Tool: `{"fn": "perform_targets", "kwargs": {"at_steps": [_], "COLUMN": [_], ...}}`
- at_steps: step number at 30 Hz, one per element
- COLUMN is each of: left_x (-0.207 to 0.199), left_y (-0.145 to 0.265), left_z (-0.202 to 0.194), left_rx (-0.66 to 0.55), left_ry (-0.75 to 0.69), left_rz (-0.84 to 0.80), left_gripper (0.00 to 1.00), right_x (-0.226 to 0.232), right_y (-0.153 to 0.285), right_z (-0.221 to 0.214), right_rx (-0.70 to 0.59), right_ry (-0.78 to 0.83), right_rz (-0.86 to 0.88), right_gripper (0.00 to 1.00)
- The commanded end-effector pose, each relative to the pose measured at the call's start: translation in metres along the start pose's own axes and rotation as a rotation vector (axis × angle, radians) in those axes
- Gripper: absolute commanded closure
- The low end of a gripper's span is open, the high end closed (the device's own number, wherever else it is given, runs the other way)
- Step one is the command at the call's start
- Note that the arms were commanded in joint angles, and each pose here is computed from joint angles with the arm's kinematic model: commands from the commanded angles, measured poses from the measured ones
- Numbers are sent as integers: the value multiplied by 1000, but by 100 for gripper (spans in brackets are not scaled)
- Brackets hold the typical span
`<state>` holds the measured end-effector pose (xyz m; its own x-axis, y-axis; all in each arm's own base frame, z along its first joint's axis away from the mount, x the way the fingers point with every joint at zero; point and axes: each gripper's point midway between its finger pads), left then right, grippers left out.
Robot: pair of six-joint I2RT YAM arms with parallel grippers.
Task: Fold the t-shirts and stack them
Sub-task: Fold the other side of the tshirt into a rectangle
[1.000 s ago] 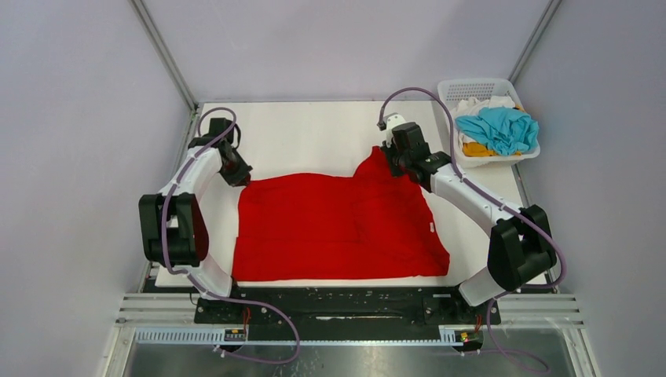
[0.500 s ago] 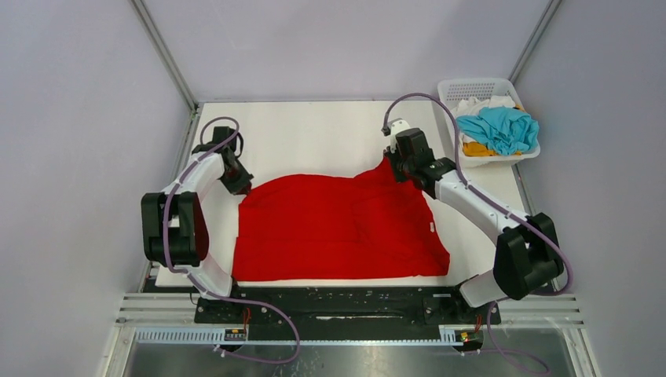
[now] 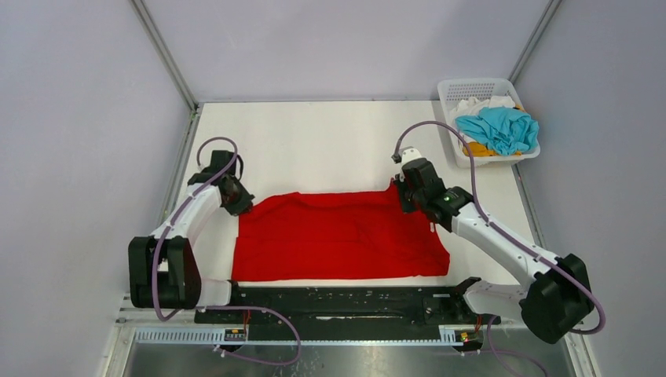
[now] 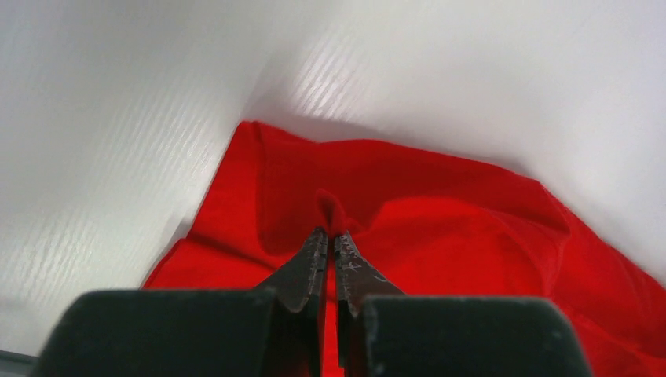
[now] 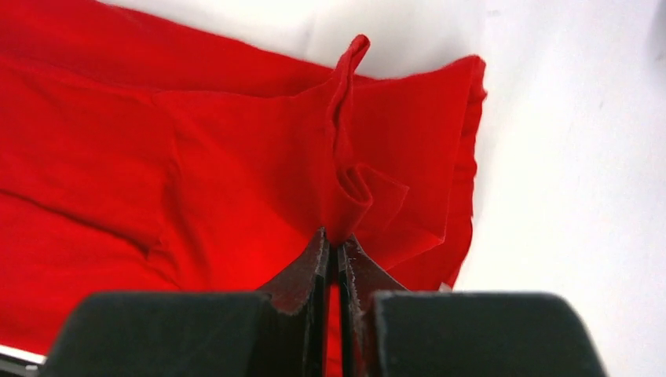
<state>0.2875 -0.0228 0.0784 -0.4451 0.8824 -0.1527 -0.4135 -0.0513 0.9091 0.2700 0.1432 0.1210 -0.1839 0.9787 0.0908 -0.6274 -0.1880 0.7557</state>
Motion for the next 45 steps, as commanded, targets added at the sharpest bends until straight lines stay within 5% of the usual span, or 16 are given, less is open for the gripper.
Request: {"fn": "perform_targets", "kwargs": {"at_steps": [1,11,26,34,38,40,42,43,44,45], "left_x": [4,20,25,25,32,34,36,37,39,40], "left_y": [0,6,38,16,10,13,28,38,48,60], "left_z": [-15,-34,3,-28,-47,-58,-70,-72,-70,-67], "left_rx": [-16,-25,-173,-94,-63,-33,-2,-11,-37,-76], "left_ry": [28,52,84,76,84,93,102,102,108,116], "left_rz": [-19,7,57,25,30,24,17,12,7,-1], "left_gripper": [100,100,100,100,100,90,76,50,7,2], "right_x": [-14,-16,-35,-20,-27,-28,-23,-19,-19,-17], "right_y": [15,43,56,50,52,59,73,82,89,95], "right_z": [-26,-48,-38,-66,-98,-119,-140,-148,-151,-150], "right_rx": [44,72,47,164,278,350,428,449,440,414], "right_ry": [-44,-139,-106,-173,-223,-246,-269,-286,-304,-326], "right_rz": [-68,-47,-147,-83,-136,-145,-107,-72,-53,-25], "right_gripper": [91,90,88,83,72,66,49,46,43,39]}}
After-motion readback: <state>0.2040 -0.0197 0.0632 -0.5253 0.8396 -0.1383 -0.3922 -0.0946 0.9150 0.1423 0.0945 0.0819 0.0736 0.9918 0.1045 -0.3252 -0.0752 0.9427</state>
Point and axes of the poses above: each gripper's point midway between its finger pads, its own y axis back along the fingers, its own x axis along the line the jaws close on, z = x × y, and after that the axes turned 12 degrees about -y, right-handed
